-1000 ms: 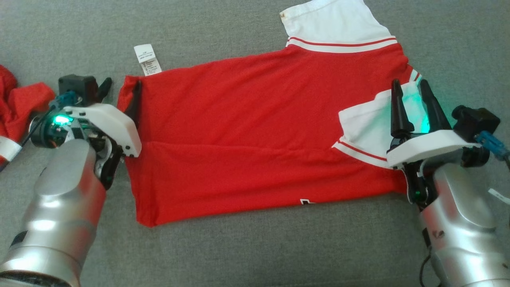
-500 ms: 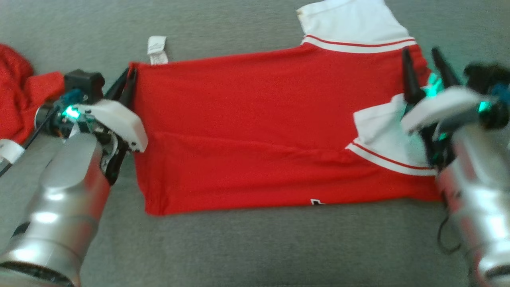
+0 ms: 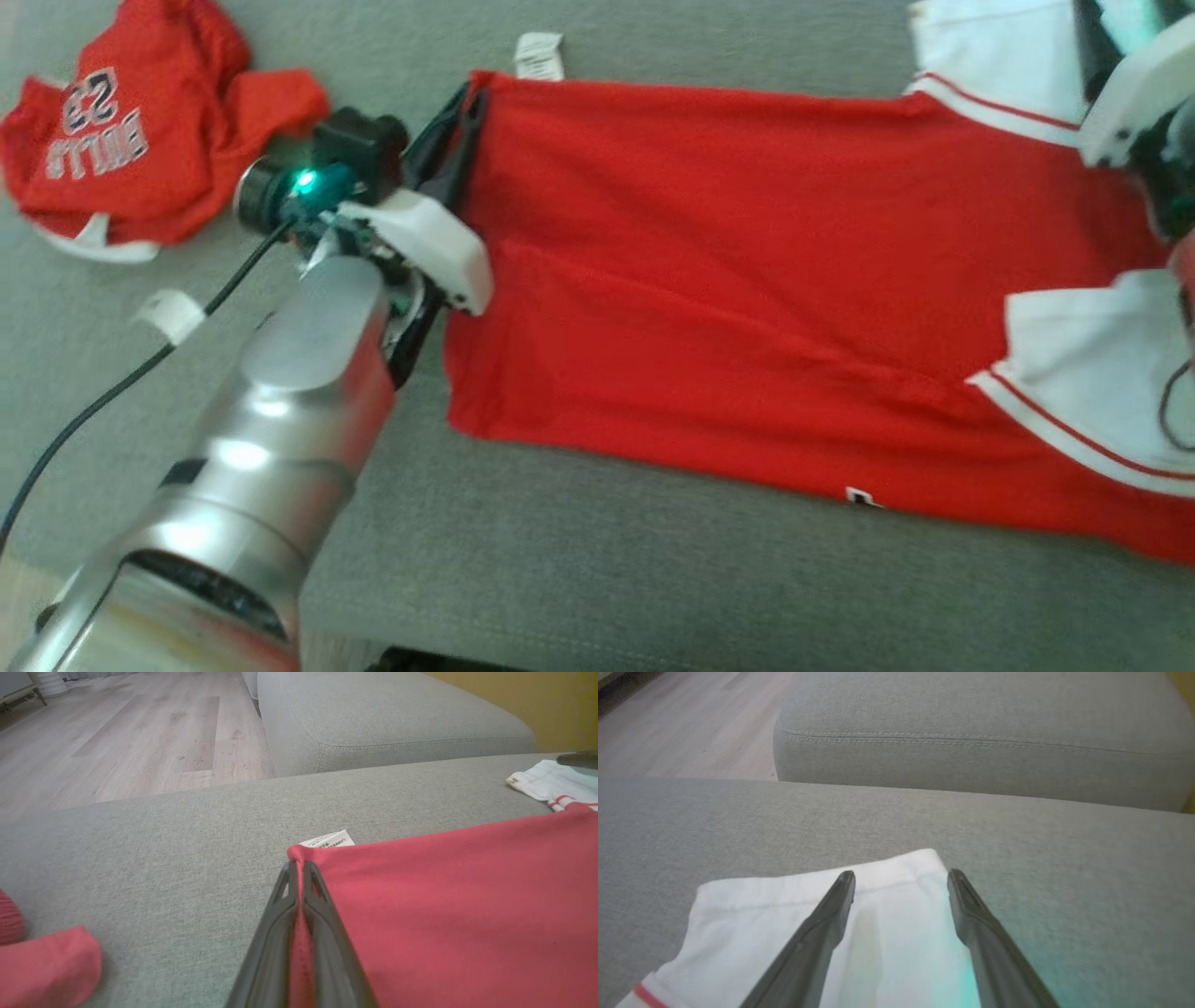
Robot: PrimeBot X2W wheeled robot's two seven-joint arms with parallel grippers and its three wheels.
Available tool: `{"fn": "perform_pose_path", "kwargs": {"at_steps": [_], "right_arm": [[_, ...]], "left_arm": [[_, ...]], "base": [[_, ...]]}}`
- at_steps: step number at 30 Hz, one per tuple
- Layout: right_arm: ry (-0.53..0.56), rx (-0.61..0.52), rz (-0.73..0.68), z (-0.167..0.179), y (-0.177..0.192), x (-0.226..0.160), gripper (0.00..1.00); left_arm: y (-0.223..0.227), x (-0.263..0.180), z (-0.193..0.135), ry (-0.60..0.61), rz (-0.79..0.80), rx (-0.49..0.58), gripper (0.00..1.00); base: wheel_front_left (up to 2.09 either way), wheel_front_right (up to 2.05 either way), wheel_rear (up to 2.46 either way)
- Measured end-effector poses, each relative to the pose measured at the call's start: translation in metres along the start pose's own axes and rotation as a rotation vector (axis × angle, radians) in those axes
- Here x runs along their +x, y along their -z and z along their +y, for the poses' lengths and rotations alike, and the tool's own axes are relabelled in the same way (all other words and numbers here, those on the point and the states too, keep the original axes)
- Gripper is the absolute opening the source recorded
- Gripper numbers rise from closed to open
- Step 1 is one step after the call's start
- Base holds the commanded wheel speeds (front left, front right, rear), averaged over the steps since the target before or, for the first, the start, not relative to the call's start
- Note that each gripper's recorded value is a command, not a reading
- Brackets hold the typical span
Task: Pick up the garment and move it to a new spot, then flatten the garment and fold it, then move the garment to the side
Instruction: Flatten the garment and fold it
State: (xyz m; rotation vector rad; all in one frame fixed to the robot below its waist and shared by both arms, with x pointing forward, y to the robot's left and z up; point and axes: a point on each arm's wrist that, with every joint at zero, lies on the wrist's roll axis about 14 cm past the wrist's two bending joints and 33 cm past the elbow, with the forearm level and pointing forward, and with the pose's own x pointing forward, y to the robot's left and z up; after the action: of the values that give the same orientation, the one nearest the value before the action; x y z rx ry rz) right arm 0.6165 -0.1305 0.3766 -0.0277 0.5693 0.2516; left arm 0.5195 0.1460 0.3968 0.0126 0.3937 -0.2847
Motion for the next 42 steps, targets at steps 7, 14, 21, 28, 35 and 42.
{"fn": "perform_pose_path", "kwargs": {"at_steps": [7, 14, 21, 28, 35, 42], "right_arm": [[0.009, -0.035, 0.062, -0.001, 0.006, 0.033, 1.00], [0.033, -0.015, 0.084, -0.009, 0.011, 0.036, 0.70], [0.063, 0.013, -0.001, -0.021, 0.000, 0.031, 0.00], [0.097, 0.069, -0.271, -0.031, -0.045, 0.009, 0.00], [0.105, 0.139, -0.404, -0.033, -0.065, -0.032, 0.00], [0.106, 0.265, -0.488, -0.035, -0.041, -0.095, 0.00]], "left_arm": [[0.005, 0.006, 0.003, -0.005, 0.000, -0.009, 0.00], [0.014, 0.007, 0.004, -0.006, 0.015, -0.025, 0.00], [0.007, 0.013, 0.005, -0.004, -0.002, -0.017, 0.00], [-0.034, 0.016, 0.014, -0.050, -0.127, 0.016, 0.00], [-0.028, 0.002, 0.011, -0.083, -0.155, 0.028, 0.00], [-0.017, -0.025, -0.002, -0.097, -0.172, 0.028, 0.00]], "base": [[0.00, 0.00, 0.00], [0.00, 0.00, 0.00], [0.00, 0.00, 0.00], [0.00, 0.00, 0.00], [0.00, 0.00, 0.00], [0.00, 0.00, 0.00]]}}
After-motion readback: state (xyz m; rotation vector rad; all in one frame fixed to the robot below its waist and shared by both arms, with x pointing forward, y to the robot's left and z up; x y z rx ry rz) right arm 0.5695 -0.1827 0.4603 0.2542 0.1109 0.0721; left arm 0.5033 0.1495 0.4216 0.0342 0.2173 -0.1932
